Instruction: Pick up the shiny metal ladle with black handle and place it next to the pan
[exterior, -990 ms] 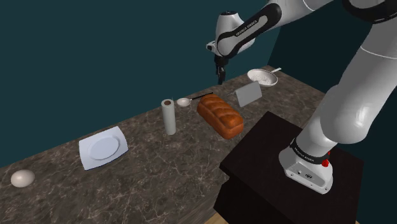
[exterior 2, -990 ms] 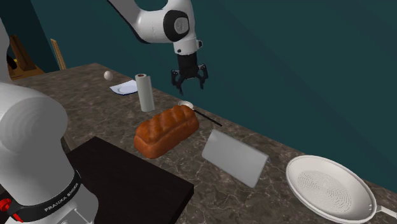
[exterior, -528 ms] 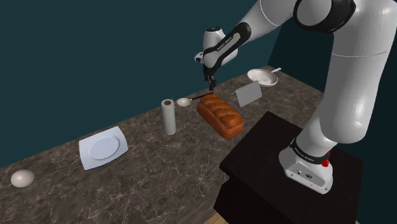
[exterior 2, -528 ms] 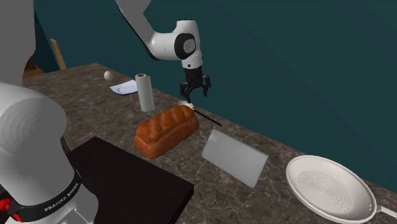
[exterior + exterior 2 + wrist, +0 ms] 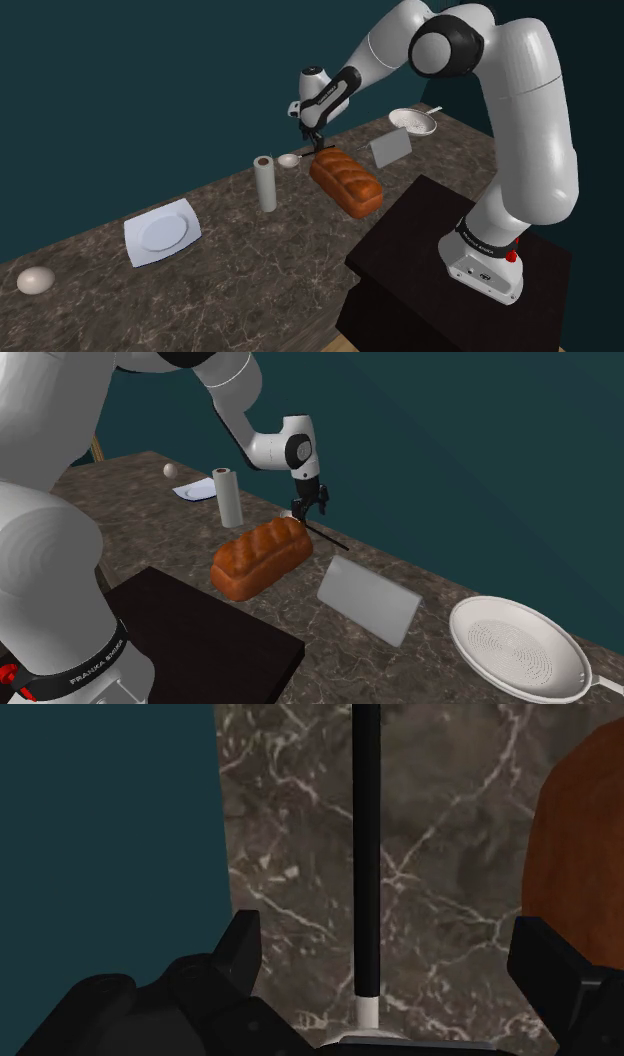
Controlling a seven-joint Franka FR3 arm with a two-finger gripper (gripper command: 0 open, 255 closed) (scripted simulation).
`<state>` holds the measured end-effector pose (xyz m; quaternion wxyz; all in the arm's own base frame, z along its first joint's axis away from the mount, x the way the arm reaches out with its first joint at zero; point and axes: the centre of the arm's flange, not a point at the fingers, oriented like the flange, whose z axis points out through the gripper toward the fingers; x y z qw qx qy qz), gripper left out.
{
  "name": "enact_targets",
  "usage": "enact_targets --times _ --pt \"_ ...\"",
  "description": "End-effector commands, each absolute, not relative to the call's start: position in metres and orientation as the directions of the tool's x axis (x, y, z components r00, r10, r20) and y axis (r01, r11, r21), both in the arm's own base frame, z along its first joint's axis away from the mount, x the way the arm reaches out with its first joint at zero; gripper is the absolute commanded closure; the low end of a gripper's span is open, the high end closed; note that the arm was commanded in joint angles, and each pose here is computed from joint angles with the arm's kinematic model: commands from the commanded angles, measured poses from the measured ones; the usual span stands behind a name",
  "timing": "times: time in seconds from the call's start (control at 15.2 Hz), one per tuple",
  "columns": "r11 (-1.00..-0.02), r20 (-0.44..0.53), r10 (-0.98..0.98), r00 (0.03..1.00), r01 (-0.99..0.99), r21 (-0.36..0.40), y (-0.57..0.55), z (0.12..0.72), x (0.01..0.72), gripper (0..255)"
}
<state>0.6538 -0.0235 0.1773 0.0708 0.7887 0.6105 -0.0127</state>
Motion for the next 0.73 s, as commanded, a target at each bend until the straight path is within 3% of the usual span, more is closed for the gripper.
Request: enact_targets --times 0.0,0.66 --pt "-0.212 -0.11 0.969 0.222 0.973 0.095 -0.021 0.161 0.658 0" --pt "-0.212 -0.11 0.969 0.222 0.973 0.095 -0.025 0.127 0.66 0"
